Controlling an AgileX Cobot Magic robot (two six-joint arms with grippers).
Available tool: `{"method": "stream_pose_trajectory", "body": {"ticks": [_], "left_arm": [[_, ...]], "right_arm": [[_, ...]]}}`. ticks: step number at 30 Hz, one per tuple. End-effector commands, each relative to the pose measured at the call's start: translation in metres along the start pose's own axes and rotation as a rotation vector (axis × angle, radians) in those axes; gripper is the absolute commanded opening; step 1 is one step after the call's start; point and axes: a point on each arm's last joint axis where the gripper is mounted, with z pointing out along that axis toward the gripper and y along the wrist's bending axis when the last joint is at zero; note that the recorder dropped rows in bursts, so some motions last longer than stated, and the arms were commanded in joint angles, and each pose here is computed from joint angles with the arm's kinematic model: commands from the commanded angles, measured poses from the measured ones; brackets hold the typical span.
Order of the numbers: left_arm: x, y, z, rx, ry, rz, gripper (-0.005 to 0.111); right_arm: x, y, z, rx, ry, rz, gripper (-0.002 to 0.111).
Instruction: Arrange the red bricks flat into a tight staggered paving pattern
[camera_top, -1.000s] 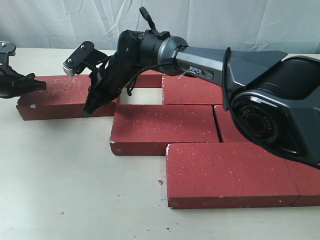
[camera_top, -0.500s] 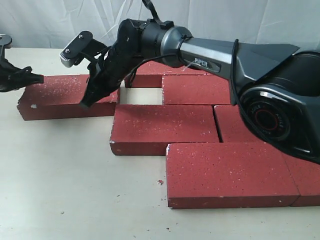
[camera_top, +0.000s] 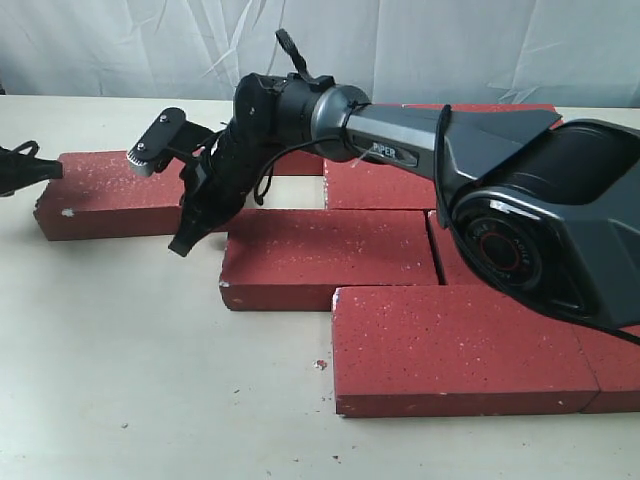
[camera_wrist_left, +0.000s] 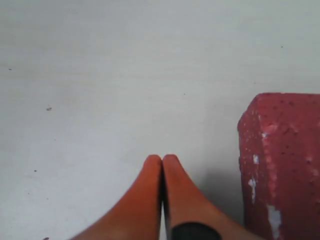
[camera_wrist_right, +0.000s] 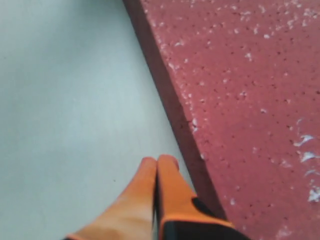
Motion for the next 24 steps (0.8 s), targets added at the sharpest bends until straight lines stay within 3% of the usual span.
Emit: {"method": "stream_pose_trajectory", "body": {"ticks": [1,8,17,24], "left_arm": [[0.003,-0.005,0.012,0.001,-0.027,-0.010,0.000],[0.002,-0.027,0.013,0.040,-0.032,0.058,0.000],[0.000,-0.041,0.012,0.062,-0.071,0.091,0.000],[-0.001,-0.051,0.011,0.081,-0.084,0.131,0.000]], "right_arm": [[-0.003,-0.004,0.000,0.042,-0.034,-0.012,-0.001],[-0.004,-0.005,0.000,0.047,-0.039,-0.012,-0.001],[-0.004,-0.003,-0.001,0.027,-0.040,0.002,-0.001],[-0.020,-0.002,-0.040,0.055,-0.032,-0.008,-0.001]]}}
